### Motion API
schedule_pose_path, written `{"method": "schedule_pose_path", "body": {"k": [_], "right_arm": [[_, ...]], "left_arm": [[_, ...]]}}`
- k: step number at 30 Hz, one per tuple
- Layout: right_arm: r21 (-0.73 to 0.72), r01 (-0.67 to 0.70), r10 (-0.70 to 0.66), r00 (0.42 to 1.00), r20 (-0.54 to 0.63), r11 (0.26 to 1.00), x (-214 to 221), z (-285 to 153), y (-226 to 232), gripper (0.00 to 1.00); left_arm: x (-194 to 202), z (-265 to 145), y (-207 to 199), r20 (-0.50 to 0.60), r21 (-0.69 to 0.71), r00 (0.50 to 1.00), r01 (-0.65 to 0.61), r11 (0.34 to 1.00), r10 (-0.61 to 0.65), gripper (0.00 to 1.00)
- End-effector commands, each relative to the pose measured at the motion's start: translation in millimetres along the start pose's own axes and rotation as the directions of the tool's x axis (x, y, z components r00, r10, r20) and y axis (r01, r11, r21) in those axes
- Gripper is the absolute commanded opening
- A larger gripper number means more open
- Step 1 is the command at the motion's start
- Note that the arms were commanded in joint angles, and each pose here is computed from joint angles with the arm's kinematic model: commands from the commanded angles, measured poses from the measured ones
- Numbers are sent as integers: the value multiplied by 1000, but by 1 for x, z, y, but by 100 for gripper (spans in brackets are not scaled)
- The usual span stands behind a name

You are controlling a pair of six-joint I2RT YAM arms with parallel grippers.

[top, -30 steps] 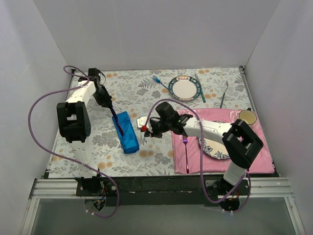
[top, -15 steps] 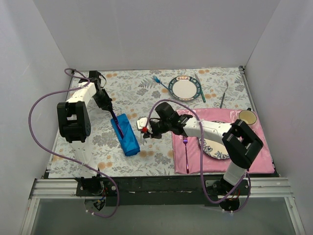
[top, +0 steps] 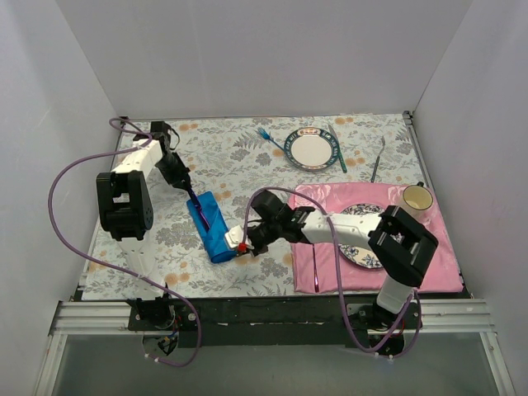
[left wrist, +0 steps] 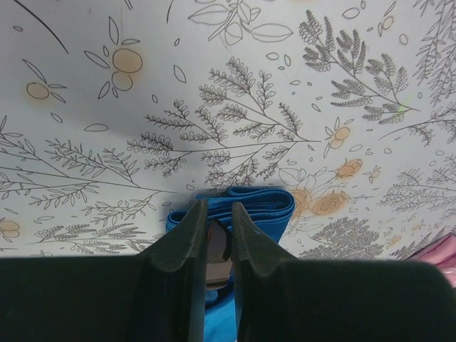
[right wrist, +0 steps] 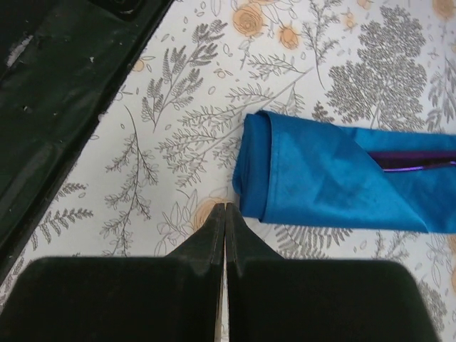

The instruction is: Fold the napkin into a case and place the utensils inside

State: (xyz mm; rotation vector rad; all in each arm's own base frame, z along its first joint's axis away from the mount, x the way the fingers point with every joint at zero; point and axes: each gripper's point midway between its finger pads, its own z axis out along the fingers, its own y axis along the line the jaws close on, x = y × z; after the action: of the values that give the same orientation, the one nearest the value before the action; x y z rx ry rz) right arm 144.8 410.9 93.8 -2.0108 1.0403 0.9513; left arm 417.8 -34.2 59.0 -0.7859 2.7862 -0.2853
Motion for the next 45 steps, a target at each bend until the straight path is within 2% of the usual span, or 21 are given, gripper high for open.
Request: {"method": "schedule_pose_path", "body": {"k": [1,7,12,22,31,39,45], "right_arm": [[-27,33,-33,999,3,999,-1,21,-3,1],[28,37,-36,998,-42,999,8,38,-16,1],[43,44,-41,997,-65,998,12,45,-15,1],[63,40,-34,995,-90,997,18,52,-19,1],[73,36,-29,995,-98,997,20,53,-19,1],[73,31,-23,995,-99,997,20,53,-18,1],[79,29,-21,994,-103,996,21,52,-19,1]], "left_arm": [[9,-22,-4,-6,31,1000,-1,1000,1,0],[16,-23,-2,-27,32,1000,-14,999,15,0],[34,-20,0,-84,43,996,4,999,0,0],[52,-21,3,-126,42,992,30,999,-24,0],[69,-21,-2,-142,40,990,4,999,2,0],[65,-30,-7,-109,43,994,-13,999,17,0],[78,-24,4,-134,8,991,-17,1000,18,0]]}}
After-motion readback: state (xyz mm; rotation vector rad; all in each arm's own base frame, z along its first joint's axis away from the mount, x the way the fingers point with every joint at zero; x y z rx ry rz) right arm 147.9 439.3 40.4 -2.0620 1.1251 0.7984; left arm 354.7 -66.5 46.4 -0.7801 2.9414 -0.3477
